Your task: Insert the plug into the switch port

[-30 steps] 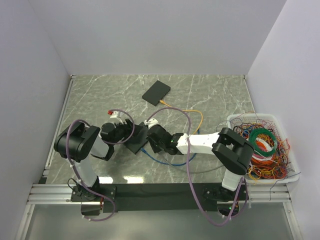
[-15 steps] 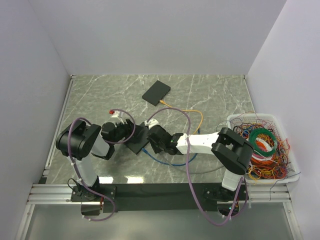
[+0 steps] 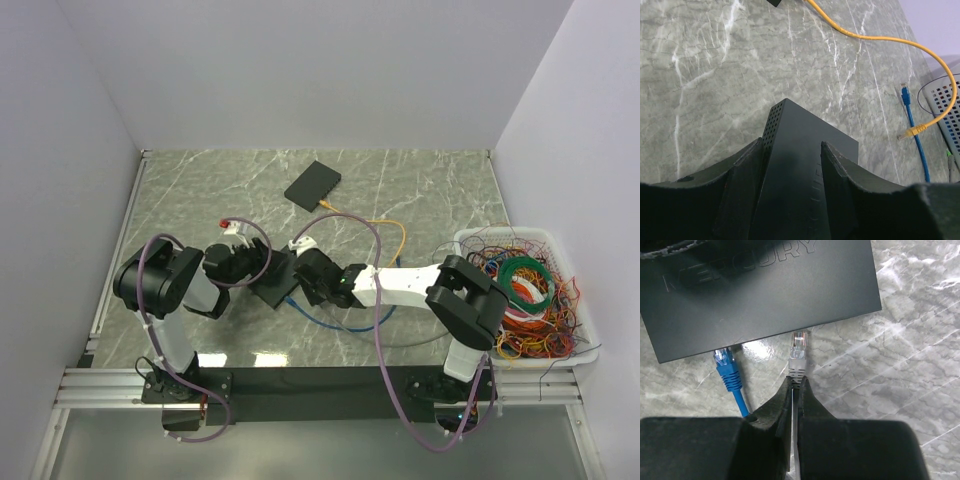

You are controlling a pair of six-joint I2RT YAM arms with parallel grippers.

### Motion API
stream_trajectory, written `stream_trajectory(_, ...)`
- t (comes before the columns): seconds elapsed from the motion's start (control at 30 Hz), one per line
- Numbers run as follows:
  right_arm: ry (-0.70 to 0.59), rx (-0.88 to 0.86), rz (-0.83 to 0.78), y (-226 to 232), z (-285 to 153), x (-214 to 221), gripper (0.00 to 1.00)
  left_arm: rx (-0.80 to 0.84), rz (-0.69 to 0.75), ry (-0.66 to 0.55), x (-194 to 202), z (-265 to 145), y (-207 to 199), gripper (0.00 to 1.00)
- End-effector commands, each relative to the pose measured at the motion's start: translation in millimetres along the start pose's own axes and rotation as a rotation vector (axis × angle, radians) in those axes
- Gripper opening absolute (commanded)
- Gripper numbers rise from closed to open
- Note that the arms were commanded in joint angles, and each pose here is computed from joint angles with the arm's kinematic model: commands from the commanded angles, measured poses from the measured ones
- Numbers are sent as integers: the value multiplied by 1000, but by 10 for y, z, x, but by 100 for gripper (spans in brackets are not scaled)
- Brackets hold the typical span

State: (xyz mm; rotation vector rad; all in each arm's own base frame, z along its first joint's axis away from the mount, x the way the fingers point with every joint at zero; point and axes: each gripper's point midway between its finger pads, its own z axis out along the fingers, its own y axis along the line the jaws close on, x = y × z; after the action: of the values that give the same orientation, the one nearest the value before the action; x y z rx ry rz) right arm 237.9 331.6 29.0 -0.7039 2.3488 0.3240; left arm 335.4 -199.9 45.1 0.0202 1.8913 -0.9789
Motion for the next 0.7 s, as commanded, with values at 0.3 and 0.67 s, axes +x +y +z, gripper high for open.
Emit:
stream_trajectory(0.3, -147, -22, 26, 97, -227, -539, 0, 70, 24, 23, 13, 51, -125, 53)
stream_trajectory(0.67, -158, -24, 36, 88, -287, -545, 0, 69, 21, 27, 19, 63, -119, 52)
